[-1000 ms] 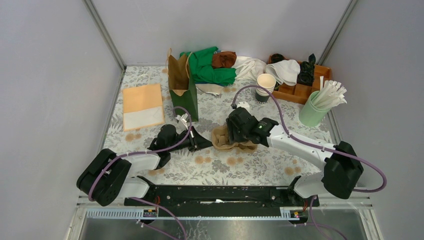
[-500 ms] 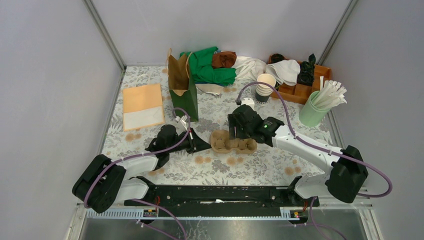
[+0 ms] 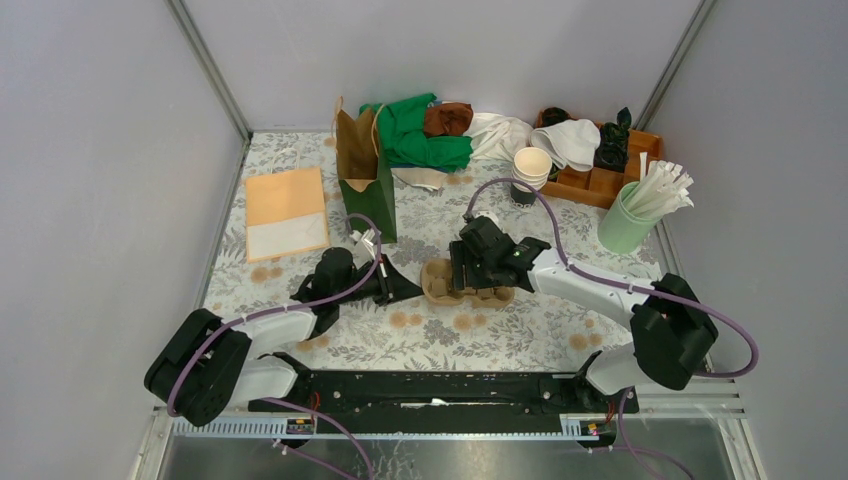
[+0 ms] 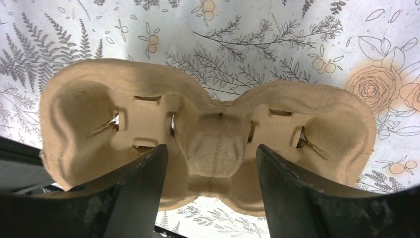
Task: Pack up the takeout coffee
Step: Pick up the cup tray from the cup tray.
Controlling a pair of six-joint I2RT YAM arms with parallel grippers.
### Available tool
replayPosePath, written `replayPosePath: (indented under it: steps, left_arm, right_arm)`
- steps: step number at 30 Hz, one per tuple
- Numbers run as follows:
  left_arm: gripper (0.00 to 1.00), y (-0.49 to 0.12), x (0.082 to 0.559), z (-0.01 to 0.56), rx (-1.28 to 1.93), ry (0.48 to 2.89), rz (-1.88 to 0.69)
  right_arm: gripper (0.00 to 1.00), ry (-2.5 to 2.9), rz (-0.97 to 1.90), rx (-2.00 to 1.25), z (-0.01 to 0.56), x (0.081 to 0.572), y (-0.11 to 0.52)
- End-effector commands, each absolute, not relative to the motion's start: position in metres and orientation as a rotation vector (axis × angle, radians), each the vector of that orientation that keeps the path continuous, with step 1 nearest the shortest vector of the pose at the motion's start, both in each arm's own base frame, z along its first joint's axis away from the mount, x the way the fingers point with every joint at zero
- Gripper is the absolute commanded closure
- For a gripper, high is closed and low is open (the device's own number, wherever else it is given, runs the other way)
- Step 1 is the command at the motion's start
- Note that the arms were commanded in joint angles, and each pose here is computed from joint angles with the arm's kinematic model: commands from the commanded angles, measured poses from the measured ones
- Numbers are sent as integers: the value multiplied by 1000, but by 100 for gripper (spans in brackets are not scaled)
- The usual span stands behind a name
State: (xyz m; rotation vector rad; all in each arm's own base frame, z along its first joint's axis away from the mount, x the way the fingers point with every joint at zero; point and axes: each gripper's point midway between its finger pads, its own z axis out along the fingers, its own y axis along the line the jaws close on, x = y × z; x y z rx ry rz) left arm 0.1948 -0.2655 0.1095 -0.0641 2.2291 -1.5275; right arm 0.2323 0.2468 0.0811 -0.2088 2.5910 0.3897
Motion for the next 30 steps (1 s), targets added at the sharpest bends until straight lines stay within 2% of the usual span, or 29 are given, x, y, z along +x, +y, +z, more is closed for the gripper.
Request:
replayPosePath:
  steps: [1,10,30]
  left_arm:
    - [100,-269,205,132,-10,2140,-1525]
    - [100,-266,207,124,-15,2165,-1480]
    - [100,-252,223,88,-40,2274,-1238]
  right_arm:
    - [29,2590,407,-158,75,241,249]
    - [55,2569,460,-143,93,240,250]
    - [54,2483,449,-135,150,246,230]
